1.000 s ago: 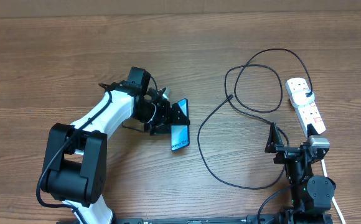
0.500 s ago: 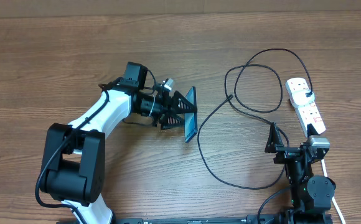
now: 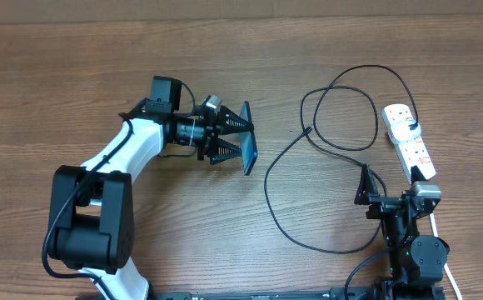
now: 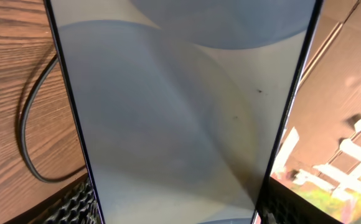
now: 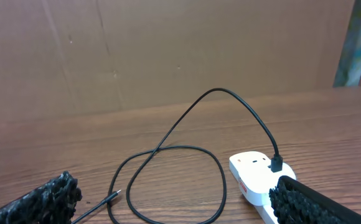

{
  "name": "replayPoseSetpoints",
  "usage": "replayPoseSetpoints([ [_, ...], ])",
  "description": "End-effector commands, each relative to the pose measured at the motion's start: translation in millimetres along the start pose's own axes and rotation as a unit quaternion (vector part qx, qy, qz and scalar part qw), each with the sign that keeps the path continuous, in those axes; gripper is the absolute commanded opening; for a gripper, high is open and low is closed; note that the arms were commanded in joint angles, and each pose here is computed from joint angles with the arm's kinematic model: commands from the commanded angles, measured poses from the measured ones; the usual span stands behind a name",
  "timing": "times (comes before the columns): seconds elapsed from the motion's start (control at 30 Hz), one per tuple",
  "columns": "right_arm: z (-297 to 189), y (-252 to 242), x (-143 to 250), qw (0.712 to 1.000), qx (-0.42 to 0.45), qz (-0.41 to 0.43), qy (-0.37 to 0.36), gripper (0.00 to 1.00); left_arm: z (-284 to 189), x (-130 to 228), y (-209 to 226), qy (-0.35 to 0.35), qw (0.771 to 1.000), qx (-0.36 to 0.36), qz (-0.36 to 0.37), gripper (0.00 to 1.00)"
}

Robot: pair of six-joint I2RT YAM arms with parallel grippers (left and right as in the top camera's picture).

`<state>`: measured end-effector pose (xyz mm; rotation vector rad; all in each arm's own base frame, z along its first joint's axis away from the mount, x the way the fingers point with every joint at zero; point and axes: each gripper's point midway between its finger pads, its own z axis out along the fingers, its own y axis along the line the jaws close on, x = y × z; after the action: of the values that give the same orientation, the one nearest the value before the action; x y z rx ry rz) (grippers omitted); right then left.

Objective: Plug charger to phone and switch on socket
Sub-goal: 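Lift the phone with the left gripper and tilt it upright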

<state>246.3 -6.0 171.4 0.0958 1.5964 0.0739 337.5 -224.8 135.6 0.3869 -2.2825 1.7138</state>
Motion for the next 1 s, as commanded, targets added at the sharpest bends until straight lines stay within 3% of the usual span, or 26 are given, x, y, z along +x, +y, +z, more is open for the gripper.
replayPoseSetpoints([
  [0.0,0.2,0.2,1.9,1.000,-0.001,-0.002,-0.002,1.00,-1.4,3.1,-13.9,0.020,0.999,0.024,-0.010,0.62],
  [0.97,0.2,0.2,1.9,1.000,-0.001,-0.002,-0.002,1.00,-2.4,12.1,-22.1,0.050,0.995,0.044,-0.078,0.59],
])
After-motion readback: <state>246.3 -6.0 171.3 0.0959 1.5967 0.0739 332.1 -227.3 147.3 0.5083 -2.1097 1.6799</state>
